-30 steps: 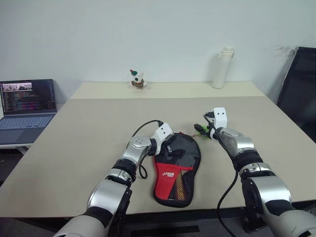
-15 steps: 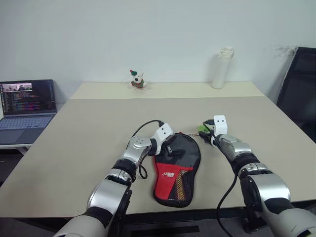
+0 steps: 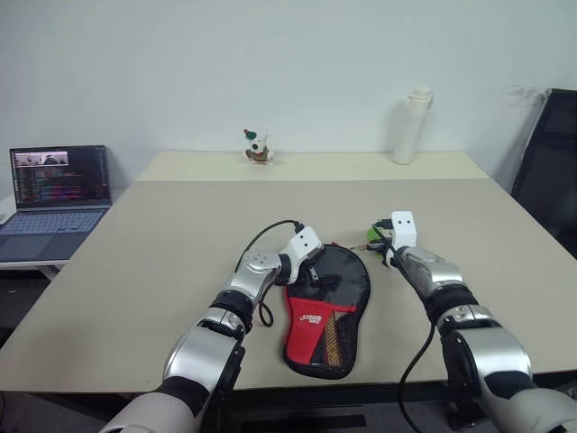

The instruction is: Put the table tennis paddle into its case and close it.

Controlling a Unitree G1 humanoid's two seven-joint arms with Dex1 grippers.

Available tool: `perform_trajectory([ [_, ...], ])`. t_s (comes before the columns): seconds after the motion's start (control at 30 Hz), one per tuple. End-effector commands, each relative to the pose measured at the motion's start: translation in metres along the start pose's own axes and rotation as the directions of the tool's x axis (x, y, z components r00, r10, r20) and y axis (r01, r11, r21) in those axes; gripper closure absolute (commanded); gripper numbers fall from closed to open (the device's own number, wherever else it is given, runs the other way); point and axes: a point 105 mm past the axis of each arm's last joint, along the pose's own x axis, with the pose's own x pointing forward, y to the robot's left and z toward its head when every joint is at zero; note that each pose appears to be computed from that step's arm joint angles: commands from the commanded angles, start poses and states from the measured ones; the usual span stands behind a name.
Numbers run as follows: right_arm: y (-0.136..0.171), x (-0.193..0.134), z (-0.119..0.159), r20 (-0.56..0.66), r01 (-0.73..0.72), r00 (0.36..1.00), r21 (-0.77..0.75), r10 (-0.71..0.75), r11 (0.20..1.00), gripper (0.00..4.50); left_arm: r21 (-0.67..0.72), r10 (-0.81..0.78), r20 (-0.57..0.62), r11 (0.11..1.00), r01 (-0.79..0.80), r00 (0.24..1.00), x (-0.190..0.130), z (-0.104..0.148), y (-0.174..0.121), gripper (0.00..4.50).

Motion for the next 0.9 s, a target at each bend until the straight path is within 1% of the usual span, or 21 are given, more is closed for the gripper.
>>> perform_trajectory([
  [0.03, -0.028, -0.037, 0.01, 0.035, 0.049, 0.998, -0.024, -0.048, 0.999, 4.5, -0.051, -0.041, -0.104, 0.998, 0.036, 0.994, 0.004, -0.028, -0.014, 0.0],
  [0.13, -0.029, -0.062, -0.001, 0.008, 0.06, 0.998, -0.039, -0.059, 0.997, 4.5, -0.055, -0.045, -0.103, 0.998, 0.039, 0.994, 0.006, -0.028, -0.015, 0.0],
  [0.23, -0.016, -0.091, -0.02, -0.046, 0.019, 0.999, -0.034, -0.02, 0.999, 4.5, -0.054, -0.051, -0.101, 0.997, 0.046, 0.994, 0.01, -0.025, -0.018, 0.0],
  [0.33, 0.007, -0.112, -0.033, -0.09, -0.048, 0.995, -0.034, 0.045, 0.998, 4.5, -0.05, -0.056, -0.102, 0.997, 0.051, 0.993, 0.013, -0.024, -0.02, 0.0],
  [0.43, 0.045, -0.142, -0.048, -0.142, -0.194, 0.972, -0.026, 0.189, 0.981, 4.5, -0.043, -0.061, -0.101, 0.997, 0.056, 0.993, 0.017, -0.02, -0.022, 0.0],
  [0.53, 0.064, -0.164, -0.054, -0.179, -0.283, 0.945, -0.028, 0.273, 0.959, 4.5, -0.039, -0.062, -0.101, 0.998, 0.059, 0.993, 0.019, -0.019, -0.023, 0.0],
  [0.63, 0.069, -0.181, -0.06, -0.217, -0.329, 0.924, -0.031, 0.315, 0.944, 4.5, -0.036, -0.064, -0.103, 0.998, 0.061, 0.993, 0.02, -0.018, -0.024, 0.0],
  [0.73, 0.064, -0.194, -0.066, -0.253, -0.34, 0.912, -0.026, 0.323, 0.94, 4.5, -0.033, -0.065, -0.104, 0.998, 0.062, 0.992, 0.022, -0.018, -0.025, 0.0],
  [0.9, 0.059, -0.22, -0.087, -0.356, -0.379, 0.865, -0.004, 0.352, 0.926, 4.5, -0.03, -0.065, -0.107, 0.998, 0.063, 0.992, 0.023, -0.018, -0.026, 0.0],
])
